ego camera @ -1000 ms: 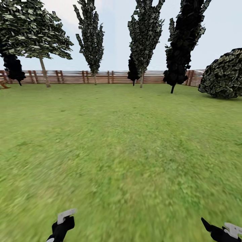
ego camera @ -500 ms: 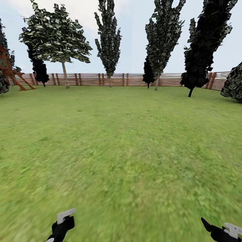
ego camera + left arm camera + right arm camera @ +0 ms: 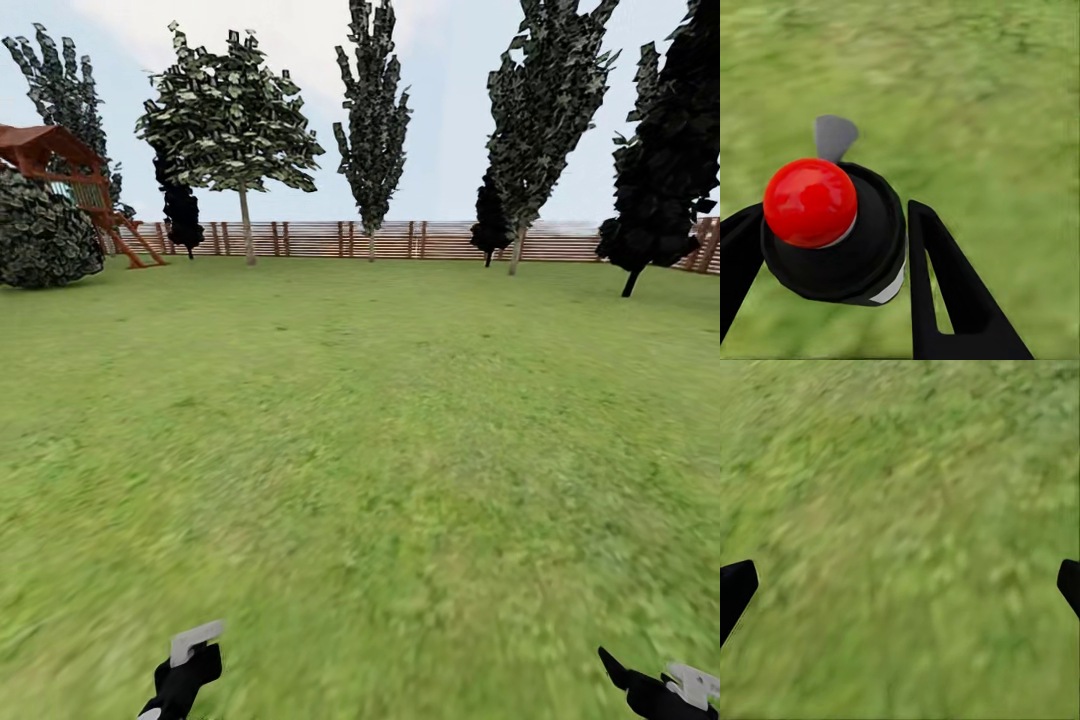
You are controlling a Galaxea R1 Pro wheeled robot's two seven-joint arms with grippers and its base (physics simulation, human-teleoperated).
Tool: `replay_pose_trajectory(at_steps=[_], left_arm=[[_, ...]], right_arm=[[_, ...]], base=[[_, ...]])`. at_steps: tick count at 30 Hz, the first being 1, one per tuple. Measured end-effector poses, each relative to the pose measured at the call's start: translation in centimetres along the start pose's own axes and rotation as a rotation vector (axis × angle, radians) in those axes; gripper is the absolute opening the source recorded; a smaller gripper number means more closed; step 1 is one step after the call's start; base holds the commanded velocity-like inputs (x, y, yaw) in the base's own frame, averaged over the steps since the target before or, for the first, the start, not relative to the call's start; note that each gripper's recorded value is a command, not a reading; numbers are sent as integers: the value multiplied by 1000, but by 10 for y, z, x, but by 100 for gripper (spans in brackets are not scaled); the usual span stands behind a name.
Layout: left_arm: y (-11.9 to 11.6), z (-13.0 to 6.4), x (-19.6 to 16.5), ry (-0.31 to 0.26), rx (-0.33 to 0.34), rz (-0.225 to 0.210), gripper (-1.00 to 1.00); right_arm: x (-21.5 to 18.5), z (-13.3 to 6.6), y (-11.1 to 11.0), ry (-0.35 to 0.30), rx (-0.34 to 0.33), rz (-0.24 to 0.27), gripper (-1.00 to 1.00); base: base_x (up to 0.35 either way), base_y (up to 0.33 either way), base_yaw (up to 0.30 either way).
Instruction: In the garden, pick up the pesticide atomizer on the floor and spray pesticide onto both trees until each tree trunk is fully covered.
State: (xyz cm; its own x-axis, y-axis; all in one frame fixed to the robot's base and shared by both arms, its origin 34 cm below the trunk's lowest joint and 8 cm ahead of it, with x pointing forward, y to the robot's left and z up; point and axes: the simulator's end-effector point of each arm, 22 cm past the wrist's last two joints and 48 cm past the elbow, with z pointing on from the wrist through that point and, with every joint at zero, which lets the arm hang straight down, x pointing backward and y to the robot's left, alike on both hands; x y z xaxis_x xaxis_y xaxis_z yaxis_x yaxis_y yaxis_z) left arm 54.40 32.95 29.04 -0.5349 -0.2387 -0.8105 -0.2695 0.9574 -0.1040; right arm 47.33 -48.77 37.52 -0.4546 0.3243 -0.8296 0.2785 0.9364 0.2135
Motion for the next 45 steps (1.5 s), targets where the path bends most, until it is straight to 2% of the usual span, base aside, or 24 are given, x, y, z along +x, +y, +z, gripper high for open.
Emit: replay_pose_trajectory(at_steps=[20, 45], left_arm=[[0, 0, 0, 0, 0, -1, -100], [-1, 0, -3, -6, 1, -1, -100]], right_arm=[[0, 0, 0, 0, 0, 0, 100], [-3, -1, -1, -7, -3, 5, 100]], base=[[0, 0, 265], [0, 0, 6]])
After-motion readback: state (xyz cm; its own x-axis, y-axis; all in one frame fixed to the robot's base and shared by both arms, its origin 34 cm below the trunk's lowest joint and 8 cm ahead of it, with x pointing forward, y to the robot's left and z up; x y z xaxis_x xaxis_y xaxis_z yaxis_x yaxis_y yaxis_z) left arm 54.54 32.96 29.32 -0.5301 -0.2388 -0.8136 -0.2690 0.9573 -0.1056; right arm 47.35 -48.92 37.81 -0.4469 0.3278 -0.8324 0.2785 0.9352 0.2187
